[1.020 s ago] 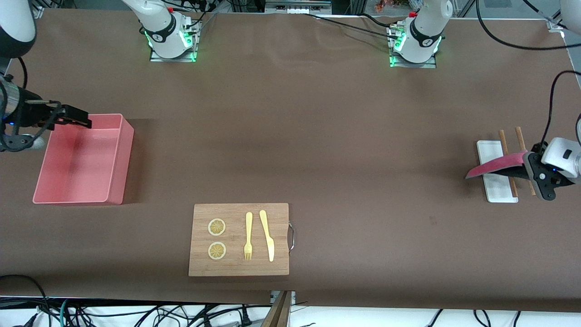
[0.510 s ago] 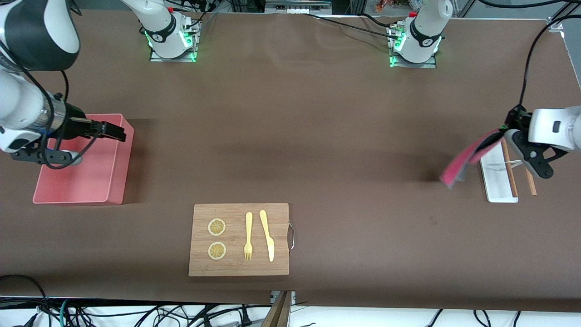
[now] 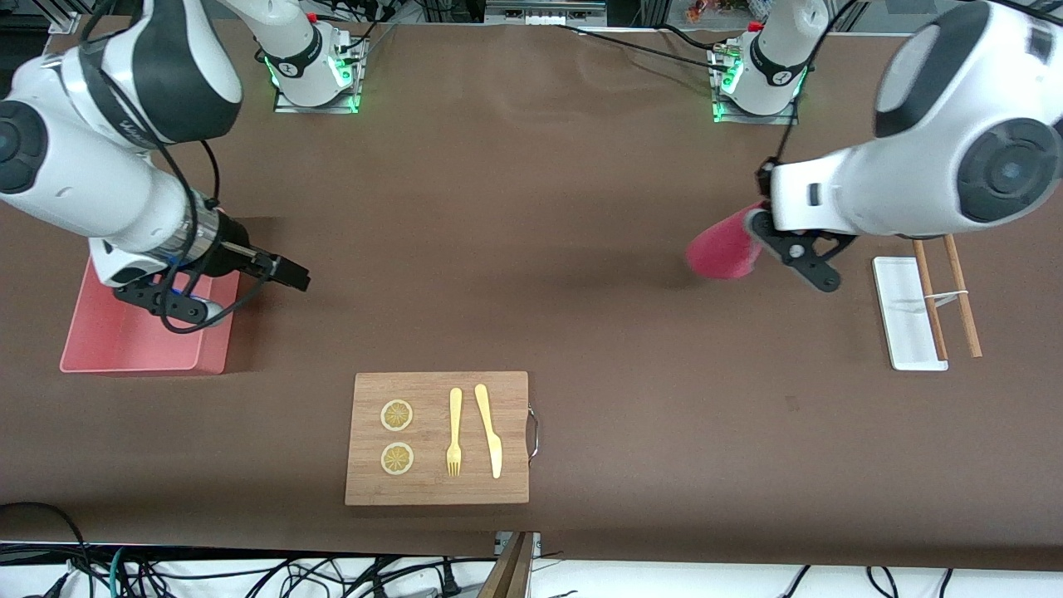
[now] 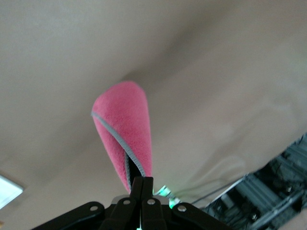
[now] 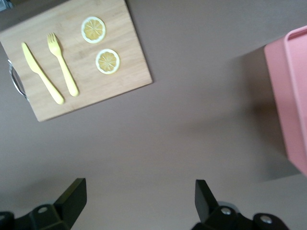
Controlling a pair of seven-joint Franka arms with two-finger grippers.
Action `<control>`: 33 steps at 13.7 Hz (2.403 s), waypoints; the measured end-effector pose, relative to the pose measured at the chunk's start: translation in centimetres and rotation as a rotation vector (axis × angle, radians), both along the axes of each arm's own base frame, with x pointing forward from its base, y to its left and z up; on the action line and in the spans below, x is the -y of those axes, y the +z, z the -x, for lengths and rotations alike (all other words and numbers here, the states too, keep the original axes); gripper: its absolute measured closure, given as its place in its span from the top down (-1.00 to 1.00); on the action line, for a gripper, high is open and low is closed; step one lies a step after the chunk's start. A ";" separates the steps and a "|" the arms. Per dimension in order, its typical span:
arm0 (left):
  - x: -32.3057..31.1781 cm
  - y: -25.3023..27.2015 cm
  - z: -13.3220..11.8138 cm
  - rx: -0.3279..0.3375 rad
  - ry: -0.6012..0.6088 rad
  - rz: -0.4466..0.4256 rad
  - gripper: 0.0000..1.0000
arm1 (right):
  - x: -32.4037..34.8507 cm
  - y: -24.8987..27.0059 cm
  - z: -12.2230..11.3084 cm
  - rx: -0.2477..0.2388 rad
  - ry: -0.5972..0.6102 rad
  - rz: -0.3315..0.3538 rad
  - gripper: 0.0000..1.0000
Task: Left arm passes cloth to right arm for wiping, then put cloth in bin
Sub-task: 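Carry the cloth to mid-table with the left gripper while the right gripper approaches, then grasp the hanging cloth edge with the right gripper below the left gripper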
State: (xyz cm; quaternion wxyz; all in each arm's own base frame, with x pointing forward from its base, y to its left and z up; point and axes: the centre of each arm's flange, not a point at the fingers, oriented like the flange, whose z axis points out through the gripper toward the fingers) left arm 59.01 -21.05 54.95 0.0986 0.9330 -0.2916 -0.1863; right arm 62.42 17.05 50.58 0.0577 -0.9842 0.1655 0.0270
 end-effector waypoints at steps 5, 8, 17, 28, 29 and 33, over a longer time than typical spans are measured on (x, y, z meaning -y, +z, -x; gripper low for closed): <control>5.1 0.5 -0.4 -0.004 0.018 0.292 -0.97 | -5.2 -0.8 -0.5 0.065 -0.121 -0.069 1.00; 6.6 1.1 -0.2 0.001 -0.144 0.513 -0.97 | -9.1 -2.4 -0.6 0.093 -0.193 -0.097 1.00; 16.3 1.0 -0.4 0.303 -0.387 0.737 -0.97 | -17.1 -6.8 0.9 0.076 -0.346 -0.131 1.00; 15.5 5.5 -0.1 0.387 -0.401 0.833 -0.97 | -19.7 -14.7 0.3 0.052 -0.341 -0.129 1.00; 15.2 6.5 0.2 0.400 -0.405 0.836 -0.97 | -20.0 -15.2 0.4 0.043 -0.346 -0.135 1.00; 14.6 7.3 0.2 0.413 -0.402 0.835 -0.97 | -21.4 -15.2 1.2 -0.020 -0.384 -0.208 1.00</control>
